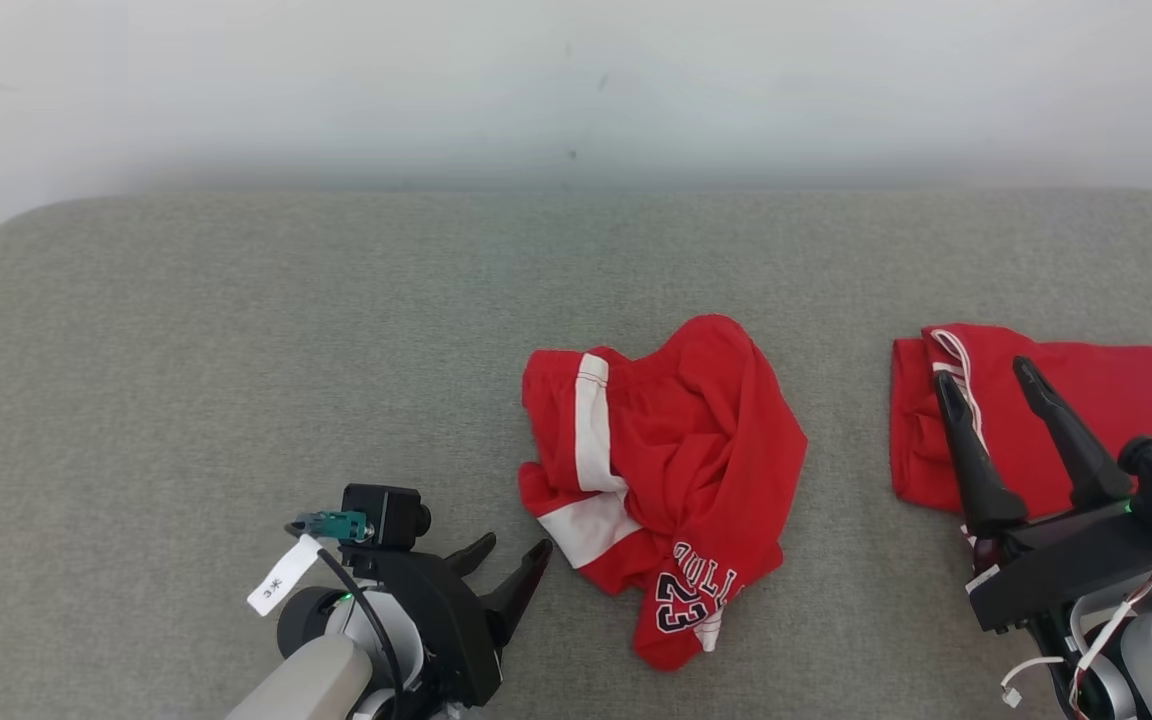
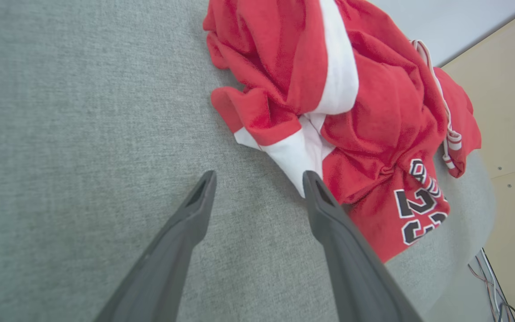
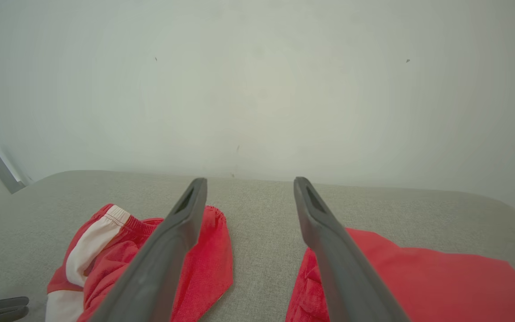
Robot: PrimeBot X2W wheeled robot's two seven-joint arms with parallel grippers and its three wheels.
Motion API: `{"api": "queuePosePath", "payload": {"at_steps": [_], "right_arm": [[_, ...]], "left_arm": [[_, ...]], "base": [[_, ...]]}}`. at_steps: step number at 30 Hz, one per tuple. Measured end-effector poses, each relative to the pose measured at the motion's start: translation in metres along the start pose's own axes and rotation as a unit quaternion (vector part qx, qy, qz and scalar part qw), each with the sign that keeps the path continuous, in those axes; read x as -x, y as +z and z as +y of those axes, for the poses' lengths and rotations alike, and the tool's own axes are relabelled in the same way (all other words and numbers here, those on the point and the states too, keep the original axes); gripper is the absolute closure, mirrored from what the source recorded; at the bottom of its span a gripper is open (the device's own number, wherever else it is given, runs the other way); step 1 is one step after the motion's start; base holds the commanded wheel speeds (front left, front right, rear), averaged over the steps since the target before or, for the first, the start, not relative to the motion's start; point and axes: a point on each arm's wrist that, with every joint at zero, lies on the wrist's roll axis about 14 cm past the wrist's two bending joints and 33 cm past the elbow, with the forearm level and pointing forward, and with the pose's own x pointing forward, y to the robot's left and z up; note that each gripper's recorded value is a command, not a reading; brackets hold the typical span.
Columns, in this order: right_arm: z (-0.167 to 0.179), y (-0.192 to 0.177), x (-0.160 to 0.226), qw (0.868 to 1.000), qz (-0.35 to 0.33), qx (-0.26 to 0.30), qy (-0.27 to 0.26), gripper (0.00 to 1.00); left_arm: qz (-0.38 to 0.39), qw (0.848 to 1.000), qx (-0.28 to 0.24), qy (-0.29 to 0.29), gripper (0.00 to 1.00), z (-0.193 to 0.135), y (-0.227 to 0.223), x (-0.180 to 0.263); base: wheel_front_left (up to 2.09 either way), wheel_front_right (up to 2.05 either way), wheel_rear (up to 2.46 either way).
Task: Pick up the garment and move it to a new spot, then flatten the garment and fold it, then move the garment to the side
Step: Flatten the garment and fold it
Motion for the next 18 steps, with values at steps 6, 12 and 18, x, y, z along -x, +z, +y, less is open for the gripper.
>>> {"api": "queuePosePath", "payload": {"at_steps": [6, 12, 18], "right_arm": [[-0.012, 0.000, 0.002, 1.000, 0.001, 0.002, -0.016, 0.00], [-0.024, -0.004, 0.007, 0.999, 0.007, 0.004, -0.034, 0.00], [-0.040, -0.004, 0.010, 0.998, 0.008, 0.011, -0.053, 0.00]], "left_arm": [[0.006, 1.000, 0.003, -0.023, 0.00, -0.014, 0.001, -0.016], [0.016, 0.999, -0.005, -0.036, 0.69, -0.023, 0.002, -0.032], [0.027, 0.999, -0.010, -0.034, 1.00, -0.018, -0.002, -0.037]], "base": [[0.00, 0.00, 0.00], [0.00, 0.00, 0.00], [0.00, 0.00, 0.00]]}}
